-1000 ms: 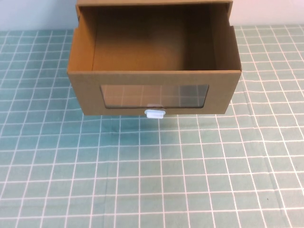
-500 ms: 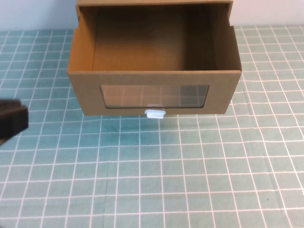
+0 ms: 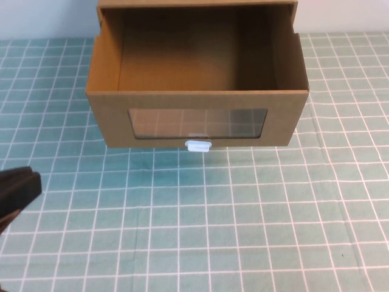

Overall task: Open the shoe box
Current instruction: 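Pull the top drawer of the cardboard box fully open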

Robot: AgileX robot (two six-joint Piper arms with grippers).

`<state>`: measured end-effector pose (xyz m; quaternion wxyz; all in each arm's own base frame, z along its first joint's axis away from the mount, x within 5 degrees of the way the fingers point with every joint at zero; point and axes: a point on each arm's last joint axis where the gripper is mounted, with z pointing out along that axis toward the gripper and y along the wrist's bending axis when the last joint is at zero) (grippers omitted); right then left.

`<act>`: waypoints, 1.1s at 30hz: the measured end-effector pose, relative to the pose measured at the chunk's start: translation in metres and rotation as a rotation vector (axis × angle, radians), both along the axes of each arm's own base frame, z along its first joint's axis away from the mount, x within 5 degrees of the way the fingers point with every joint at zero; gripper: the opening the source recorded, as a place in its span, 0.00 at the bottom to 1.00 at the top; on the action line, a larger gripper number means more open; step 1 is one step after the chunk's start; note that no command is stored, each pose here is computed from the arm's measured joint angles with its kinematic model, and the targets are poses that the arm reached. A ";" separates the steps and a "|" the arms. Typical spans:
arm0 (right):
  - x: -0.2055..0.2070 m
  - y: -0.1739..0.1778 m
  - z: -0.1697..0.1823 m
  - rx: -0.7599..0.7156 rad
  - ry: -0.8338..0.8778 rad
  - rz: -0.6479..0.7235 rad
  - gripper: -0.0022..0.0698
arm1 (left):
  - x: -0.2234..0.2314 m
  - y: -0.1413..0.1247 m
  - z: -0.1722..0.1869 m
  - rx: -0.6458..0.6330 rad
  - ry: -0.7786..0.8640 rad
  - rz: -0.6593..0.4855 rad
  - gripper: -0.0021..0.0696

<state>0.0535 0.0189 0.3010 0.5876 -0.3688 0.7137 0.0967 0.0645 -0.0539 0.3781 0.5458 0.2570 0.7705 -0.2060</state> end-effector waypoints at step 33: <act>0.002 0.006 -0.032 -0.084 0.053 0.005 0.01 | -0.020 0.047 -0.135 0.043 -0.328 0.535 0.02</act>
